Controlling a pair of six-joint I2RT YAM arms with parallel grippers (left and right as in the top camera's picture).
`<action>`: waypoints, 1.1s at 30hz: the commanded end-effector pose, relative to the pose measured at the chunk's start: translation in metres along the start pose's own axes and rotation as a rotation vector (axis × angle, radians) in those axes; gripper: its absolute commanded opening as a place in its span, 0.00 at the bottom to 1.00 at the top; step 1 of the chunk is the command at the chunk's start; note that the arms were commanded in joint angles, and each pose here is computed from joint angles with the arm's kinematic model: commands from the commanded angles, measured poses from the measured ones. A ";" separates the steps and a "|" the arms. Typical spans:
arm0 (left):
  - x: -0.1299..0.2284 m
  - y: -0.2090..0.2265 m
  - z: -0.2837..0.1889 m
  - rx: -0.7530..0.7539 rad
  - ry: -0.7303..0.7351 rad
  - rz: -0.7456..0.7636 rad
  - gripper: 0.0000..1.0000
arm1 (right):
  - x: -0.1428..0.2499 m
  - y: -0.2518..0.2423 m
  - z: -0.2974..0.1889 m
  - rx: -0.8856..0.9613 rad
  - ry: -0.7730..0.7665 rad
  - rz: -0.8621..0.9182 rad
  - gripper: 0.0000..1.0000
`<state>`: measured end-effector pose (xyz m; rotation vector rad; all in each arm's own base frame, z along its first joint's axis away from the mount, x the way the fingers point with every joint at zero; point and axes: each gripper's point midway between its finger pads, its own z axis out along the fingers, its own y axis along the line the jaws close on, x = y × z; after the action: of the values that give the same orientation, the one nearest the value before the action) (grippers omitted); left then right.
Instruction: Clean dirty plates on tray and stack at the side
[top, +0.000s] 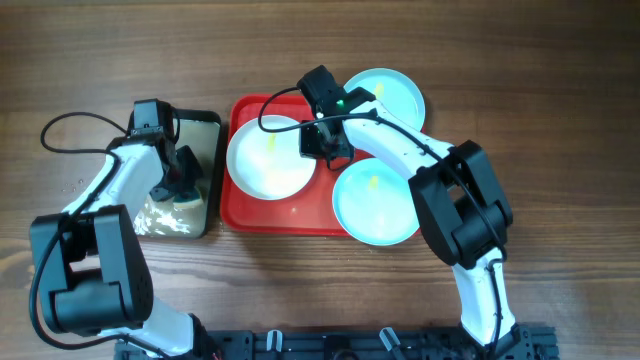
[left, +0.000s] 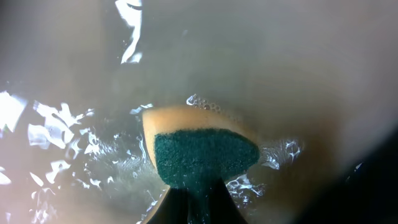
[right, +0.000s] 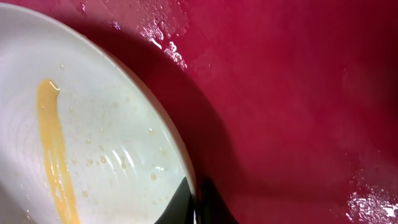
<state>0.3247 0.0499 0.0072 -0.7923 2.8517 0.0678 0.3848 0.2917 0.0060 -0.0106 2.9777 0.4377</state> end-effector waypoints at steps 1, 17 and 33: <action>-0.022 -0.014 -0.032 0.062 -0.040 0.020 0.04 | 0.002 0.002 0.015 -0.015 0.023 0.026 0.05; 0.008 -0.152 -0.054 0.433 -0.044 0.378 0.04 | 0.008 0.008 0.011 -0.108 0.088 -0.028 0.04; 0.106 -0.195 0.014 0.492 0.239 0.660 0.04 | 0.037 0.028 0.016 -0.361 0.259 -0.081 0.04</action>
<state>0.3917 -0.1231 0.0060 -0.0013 2.8640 -0.3808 0.3777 0.2988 0.0029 -0.1360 3.0386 0.8527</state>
